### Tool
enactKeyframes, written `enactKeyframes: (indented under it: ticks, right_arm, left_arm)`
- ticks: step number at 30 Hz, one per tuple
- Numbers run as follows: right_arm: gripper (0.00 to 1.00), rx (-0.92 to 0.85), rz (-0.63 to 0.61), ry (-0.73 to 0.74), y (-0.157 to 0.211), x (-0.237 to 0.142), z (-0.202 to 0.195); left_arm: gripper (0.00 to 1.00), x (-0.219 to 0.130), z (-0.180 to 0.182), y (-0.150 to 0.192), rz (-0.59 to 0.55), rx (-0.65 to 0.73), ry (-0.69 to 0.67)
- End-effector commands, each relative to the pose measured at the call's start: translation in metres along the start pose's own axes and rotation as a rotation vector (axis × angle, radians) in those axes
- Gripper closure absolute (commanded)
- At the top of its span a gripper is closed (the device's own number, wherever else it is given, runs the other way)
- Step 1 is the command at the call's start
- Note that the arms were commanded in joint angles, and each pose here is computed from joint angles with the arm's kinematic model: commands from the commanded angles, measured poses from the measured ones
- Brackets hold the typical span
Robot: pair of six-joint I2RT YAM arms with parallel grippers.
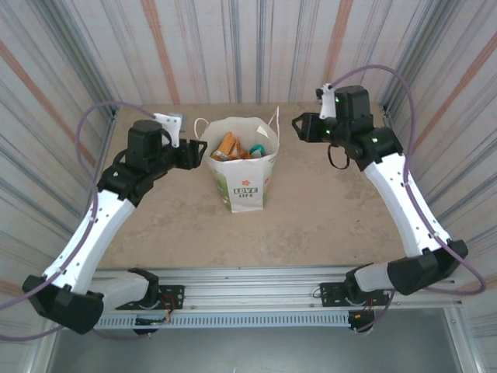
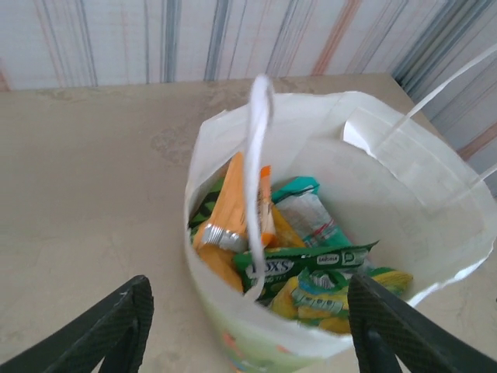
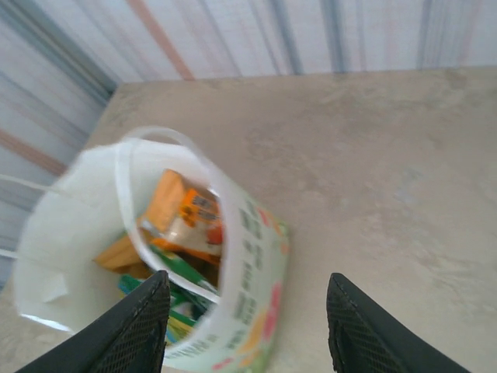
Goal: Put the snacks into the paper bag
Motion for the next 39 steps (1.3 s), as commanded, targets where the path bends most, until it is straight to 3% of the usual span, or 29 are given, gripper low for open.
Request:
enactKeyframes:
  ticks: [1,3,4,5,10,16,20,24,32,35,37,39]
  right_arm:
    - [0.42,-0.022,0.004,0.102,0.022,-0.004,-0.028]
    - [0.33,-0.043,-0.019,0.154,0.035,-0.007,-0.045]
    - [0.05,-0.051,-0.037,0.176,0.041,-0.008,-0.053]
    - [0.01,-0.05,-0.049,0.196,0.047,-0.008,-0.062]
    - [0.01,0.048,-0.145,0.34,0.079,-0.007,-0.126]
    - [0.01,0.109,-0.221,0.447,0.126,0.011,-0.184]
    - [0.01,0.123,-0.235,0.491,0.149,0.022,-0.208]
    - [0.01,0.081,-0.224,0.483,0.166,0.041,-0.221]
    - [0.01,-0.033,-0.214,0.464,0.177,0.07,-0.224]
    - [0.01,-0.044,-0.214,0.471,0.182,0.079,-0.228]
    - [0.01,-0.06,-0.208,0.452,0.189,0.087,-0.228]
    - [0.01,-0.065,-0.23,0.458,0.197,0.09,-0.229]
  left_arm:
    - [0.24,-0.016,0.025,0.003,-0.059,0.017,-0.154]
    - [0.14,-0.024,0.044,0.009,-0.078,0.032,-0.276]
    - [0.09,-0.027,0.053,0.013,-0.088,0.04,-0.329]
    - [0.02,-0.029,0.062,0.018,-0.095,0.042,-0.374]
    - [0.01,-0.022,0.097,0.051,-0.184,0.058,-0.511]
    - [0.01,0.01,0.122,0.103,-0.213,0.21,-0.549]
    - [0.01,0.024,0.142,0.133,-0.193,0.224,-0.624]
    - [0.01,0.035,0.157,0.154,-0.244,0.203,-0.614]
    - [0.01,0.055,0.18,0.142,-0.341,0.214,-0.496]
    - [0.01,0.079,0.188,0.153,-0.297,0.201,-0.441]
    - [0.01,0.091,0.193,0.145,-0.312,0.233,-0.483]
    - [0.01,0.096,0.204,0.148,-0.19,0.148,-0.494]
Point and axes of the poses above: each hand's point on the last joint's axis, 136 mm out from that joint toward the fingers, its own x axis out along the fingers, its own z axis along the line the jaws close on, y = z × x, the point moved 3 cm from there along -x, back along the fingers, and after that the axes turned 5 degrees about -x, right-handed, at the moved point
